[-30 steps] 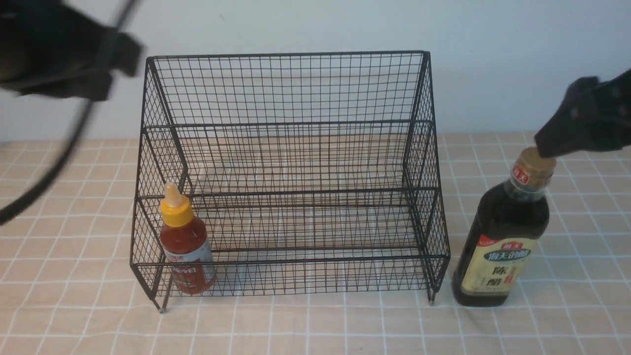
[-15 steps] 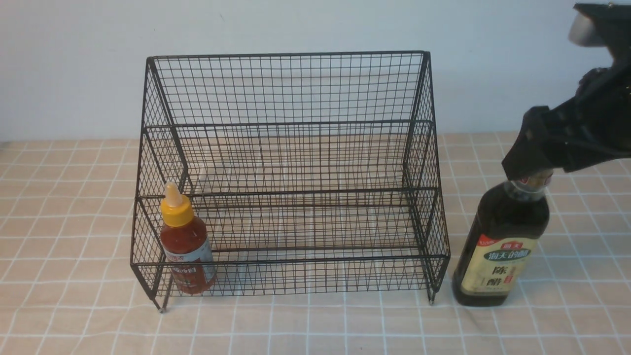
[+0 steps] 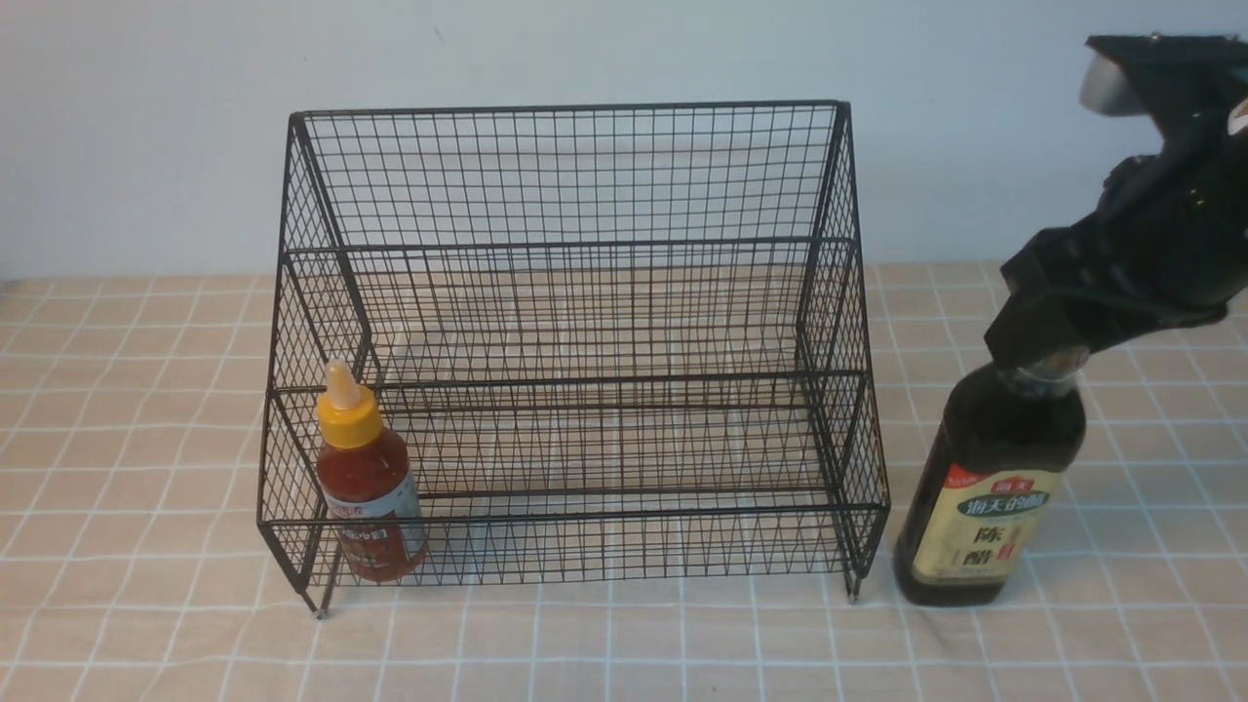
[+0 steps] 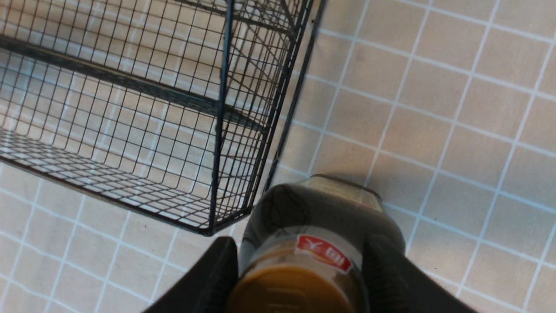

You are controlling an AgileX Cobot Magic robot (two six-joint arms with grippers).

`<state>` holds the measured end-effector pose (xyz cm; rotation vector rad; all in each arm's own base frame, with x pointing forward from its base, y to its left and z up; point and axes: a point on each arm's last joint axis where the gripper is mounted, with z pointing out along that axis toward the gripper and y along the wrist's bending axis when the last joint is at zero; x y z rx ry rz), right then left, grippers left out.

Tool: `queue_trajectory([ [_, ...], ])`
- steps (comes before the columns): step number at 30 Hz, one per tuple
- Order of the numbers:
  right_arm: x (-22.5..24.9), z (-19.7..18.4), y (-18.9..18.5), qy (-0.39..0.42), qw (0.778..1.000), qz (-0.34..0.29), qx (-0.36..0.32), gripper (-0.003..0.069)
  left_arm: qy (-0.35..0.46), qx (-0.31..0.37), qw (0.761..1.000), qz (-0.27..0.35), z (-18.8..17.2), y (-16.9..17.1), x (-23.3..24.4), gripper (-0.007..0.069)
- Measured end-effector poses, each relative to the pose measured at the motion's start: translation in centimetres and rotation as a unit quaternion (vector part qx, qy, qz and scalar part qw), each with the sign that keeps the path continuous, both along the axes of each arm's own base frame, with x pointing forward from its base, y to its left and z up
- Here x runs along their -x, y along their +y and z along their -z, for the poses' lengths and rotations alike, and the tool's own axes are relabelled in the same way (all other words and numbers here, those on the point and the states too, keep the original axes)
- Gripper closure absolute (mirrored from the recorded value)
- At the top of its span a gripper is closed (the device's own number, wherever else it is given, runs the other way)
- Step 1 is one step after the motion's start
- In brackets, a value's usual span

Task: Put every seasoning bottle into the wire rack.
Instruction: Use the right arm to grab the condiment bottle closest to it, then use the right arm to put the condiment bottle back on the shelf

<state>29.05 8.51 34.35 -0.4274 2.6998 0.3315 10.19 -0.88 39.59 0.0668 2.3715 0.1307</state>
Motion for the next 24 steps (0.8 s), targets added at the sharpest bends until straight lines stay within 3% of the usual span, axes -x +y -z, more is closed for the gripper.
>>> queue_trajectory([
  [5, 0.1, -0.8, 0.4, -0.004, 1.0, -0.009, 0.009, 0.0323, 0.0, 0.0, 1.0, 0.0, 0.0, 0.0, 0.0, 0.0632],
  [15, 1.5, -9.6, -0.9, -0.145, 0.989, 0.026, 0.017, 0.0323, 0.0, 0.0, 1.0, 0.0, 0.0, 0.0, 0.0, 0.0632],
  [24, 4.5, -17.7, -0.7, -0.256, 0.964, 0.015, -0.068, 0.0323, 0.0, 0.0, 1.0, 0.0, 0.0, 0.0, 0.0, 0.0632],
])
